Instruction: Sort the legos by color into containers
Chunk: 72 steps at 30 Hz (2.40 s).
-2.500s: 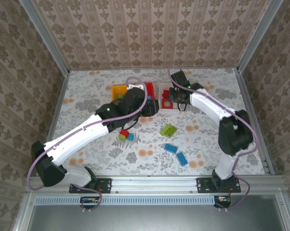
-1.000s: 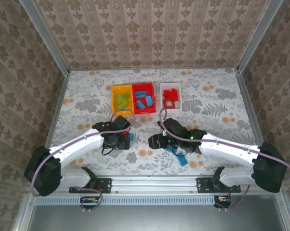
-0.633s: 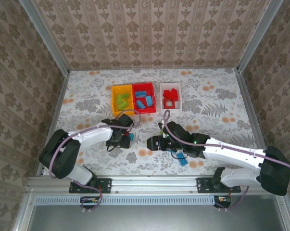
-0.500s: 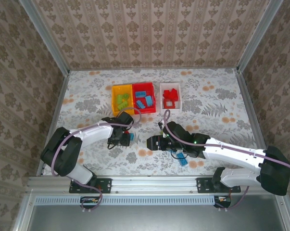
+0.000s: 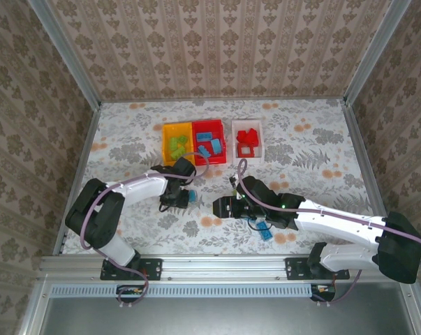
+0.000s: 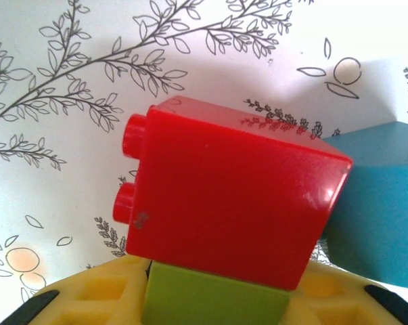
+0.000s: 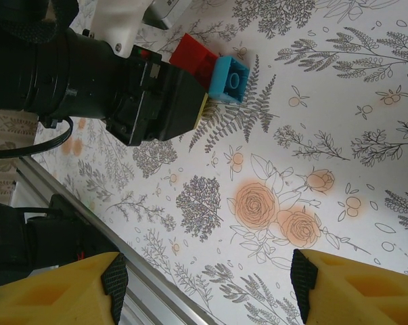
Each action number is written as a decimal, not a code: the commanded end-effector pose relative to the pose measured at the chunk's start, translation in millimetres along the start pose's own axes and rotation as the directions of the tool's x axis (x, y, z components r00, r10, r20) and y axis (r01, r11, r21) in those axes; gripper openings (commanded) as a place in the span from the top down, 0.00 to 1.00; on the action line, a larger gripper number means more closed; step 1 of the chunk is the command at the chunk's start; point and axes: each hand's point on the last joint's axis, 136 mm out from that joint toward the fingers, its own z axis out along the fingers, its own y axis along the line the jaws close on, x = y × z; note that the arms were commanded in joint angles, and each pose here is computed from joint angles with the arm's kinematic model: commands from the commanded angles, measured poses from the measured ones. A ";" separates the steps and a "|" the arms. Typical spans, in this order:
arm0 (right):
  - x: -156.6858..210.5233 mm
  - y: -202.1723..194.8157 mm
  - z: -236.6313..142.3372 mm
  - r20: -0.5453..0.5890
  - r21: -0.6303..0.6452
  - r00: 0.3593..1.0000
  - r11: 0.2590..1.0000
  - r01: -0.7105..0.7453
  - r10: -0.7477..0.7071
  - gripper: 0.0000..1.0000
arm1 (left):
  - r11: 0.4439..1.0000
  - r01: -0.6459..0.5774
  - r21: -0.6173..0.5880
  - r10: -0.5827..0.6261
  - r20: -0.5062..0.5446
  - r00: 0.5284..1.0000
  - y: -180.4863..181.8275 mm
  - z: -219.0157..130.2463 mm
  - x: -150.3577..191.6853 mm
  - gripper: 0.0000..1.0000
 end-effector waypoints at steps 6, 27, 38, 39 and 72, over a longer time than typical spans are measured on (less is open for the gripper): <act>-11.7 15.4 -3.3 0.024 -0.033 1.000 0.999 0.011 -0.010 0.32 | 0.999 0.033 -0.011 -0.032 0.078 0.996 2.1 -15.8 -9.8 0.66; -139.4 43.6 -26.1 0.309 0.003 0.951 1.000 0.026 -0.026 0.33 | 0.978 0.173 0.117 -0.200 0.285 0.937 19.3 -129.1 -140.1 0.67; -139.9 29.8 -12.0 0.278 0.032 0.961 0.999 -0.017 0.007 0.33 | 0.955 0.266 0.129 -0.286 0.179 0.941 29.9 -63.5 -196.3 0.67; -138.7 28.3 -10.4 0.273 0.035 0.962 0.999 -0.020 0.009 0.33 | 0.955 0.269 0.128 -0.288 0.168 0.943 29.6 -58.3 -197.0 0.66; 72.2 -158.1 -64.0 -0.139 0.658 0.973 0.752 -0.049 0.185 0.23 | 0.866 0.055 0.497 -0.276 0.382 0.882 -98.5 -172.5 -52.8 0.28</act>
